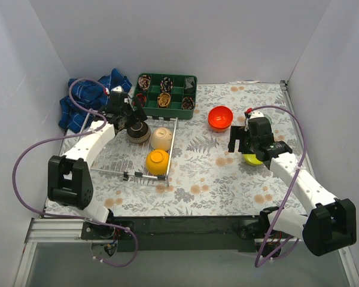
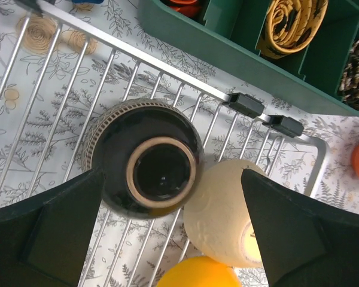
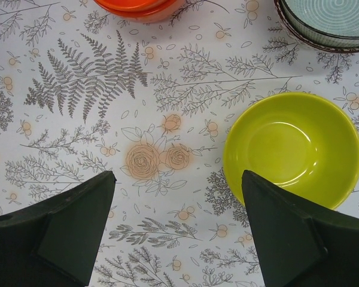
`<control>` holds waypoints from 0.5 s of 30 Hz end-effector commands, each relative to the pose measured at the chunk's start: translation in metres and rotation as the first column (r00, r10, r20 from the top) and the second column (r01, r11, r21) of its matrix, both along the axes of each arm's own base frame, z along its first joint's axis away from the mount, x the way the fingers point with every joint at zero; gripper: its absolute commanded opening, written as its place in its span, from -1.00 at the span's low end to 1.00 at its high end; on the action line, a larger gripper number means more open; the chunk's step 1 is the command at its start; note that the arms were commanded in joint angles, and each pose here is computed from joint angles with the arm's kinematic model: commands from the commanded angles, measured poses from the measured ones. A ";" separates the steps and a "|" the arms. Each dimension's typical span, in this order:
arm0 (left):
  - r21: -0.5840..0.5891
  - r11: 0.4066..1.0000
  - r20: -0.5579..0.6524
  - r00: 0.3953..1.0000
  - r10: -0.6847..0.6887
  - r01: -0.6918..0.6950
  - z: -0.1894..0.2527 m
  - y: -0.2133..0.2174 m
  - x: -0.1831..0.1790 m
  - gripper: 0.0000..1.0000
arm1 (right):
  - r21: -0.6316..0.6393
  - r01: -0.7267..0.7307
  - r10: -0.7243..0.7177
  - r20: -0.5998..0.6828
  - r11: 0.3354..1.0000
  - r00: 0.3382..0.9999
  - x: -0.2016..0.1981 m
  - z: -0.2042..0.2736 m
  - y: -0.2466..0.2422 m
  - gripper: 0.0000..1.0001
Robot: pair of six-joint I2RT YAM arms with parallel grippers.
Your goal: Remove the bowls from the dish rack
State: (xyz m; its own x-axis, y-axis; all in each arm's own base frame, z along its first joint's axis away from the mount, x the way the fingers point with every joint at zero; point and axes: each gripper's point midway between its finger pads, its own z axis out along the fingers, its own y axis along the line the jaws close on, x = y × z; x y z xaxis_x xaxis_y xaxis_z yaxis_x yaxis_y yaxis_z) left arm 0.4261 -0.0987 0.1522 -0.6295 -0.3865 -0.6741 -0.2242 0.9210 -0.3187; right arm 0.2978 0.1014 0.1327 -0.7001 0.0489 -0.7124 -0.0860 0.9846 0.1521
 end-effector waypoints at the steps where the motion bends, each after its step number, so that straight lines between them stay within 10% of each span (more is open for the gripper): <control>1: -0.074 0.997 0.063 0.997 0.039 -0.034 0.035 0.011 -0.023 0.96 | -0.001 -0.019 0.019 0.035 1.000 0.999 0.002 0.012 0.002 0.89; 8: -0.112 0.987 0.014 0.993 0.119 -0.117 0.015 0.032 -0.051 0.96 | 0.021 -0.065 0.064 0.033 0.998 0.997 -0.001 0.013 0.009 0.87; 15: -0.423 0.893 -0.005 0.986 0.165 -0.151 -0.002 0.032 -0.050 0.96 | 0.047 -0.104 0.103 0.029 0.993 0.994 -0.009 0.012 0.015 0.86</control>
